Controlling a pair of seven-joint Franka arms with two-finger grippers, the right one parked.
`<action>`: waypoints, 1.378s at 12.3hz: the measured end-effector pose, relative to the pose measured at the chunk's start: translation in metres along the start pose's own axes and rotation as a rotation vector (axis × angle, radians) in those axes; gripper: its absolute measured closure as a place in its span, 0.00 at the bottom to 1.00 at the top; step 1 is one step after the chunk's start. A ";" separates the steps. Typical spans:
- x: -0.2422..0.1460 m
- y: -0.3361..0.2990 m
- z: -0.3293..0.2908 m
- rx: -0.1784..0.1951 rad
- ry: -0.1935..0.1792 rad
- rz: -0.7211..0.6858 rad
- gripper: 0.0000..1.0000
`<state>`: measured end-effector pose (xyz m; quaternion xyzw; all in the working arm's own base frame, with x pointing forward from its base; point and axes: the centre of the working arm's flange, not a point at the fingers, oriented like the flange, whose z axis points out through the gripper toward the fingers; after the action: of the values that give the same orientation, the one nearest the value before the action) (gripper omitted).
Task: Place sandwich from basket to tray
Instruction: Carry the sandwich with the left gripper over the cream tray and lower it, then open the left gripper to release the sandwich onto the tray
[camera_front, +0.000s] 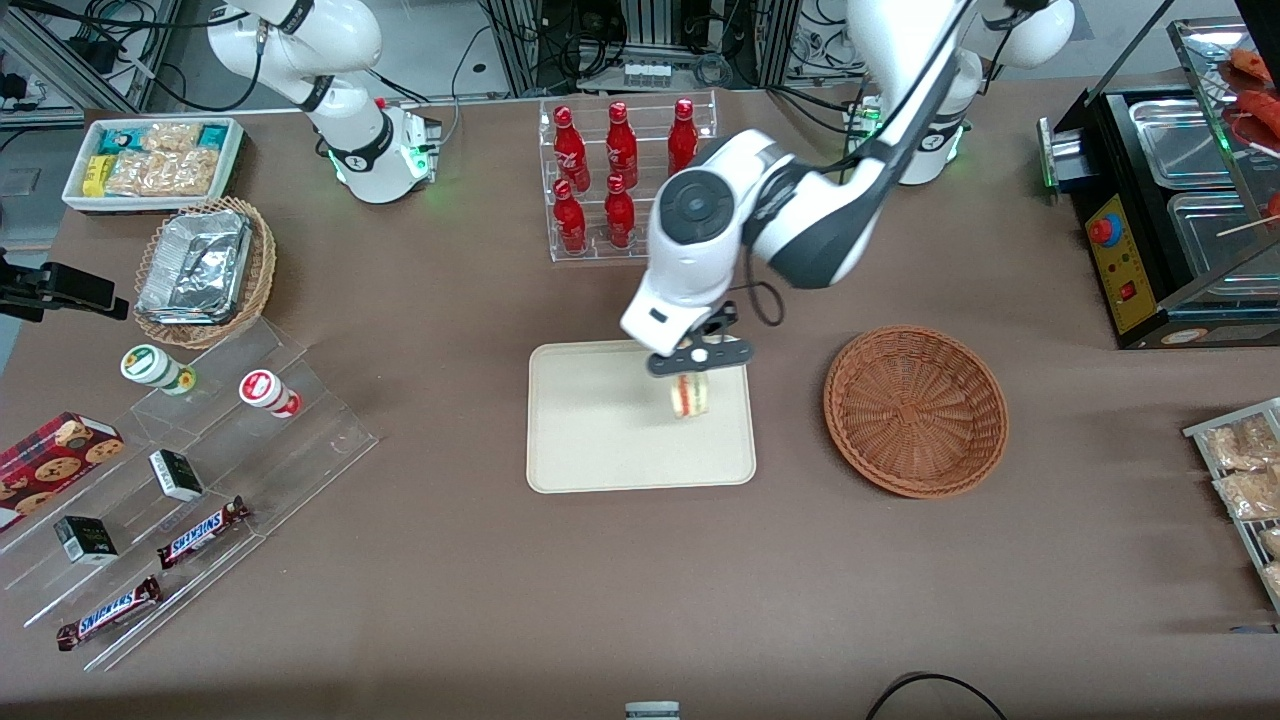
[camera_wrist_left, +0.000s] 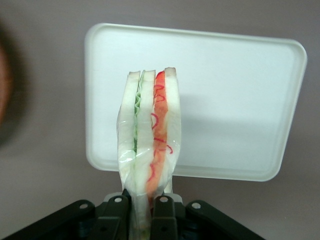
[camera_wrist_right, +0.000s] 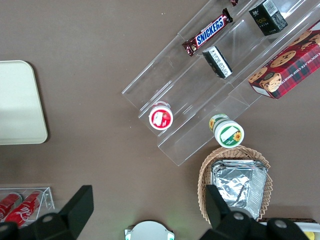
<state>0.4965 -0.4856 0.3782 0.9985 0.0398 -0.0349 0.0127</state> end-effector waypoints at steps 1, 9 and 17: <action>0.001 0.009 0.017 -0.015 0.006 0.031 0.84; 0.011 0.038 0.131 -0.025 -0.023 0.059 0.84; 0.006 0.045 0.142 -0.032 -0.013 0.063 0.85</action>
<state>0.4960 -0.5341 0.2369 0.9987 0.0090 -0.0404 0.0298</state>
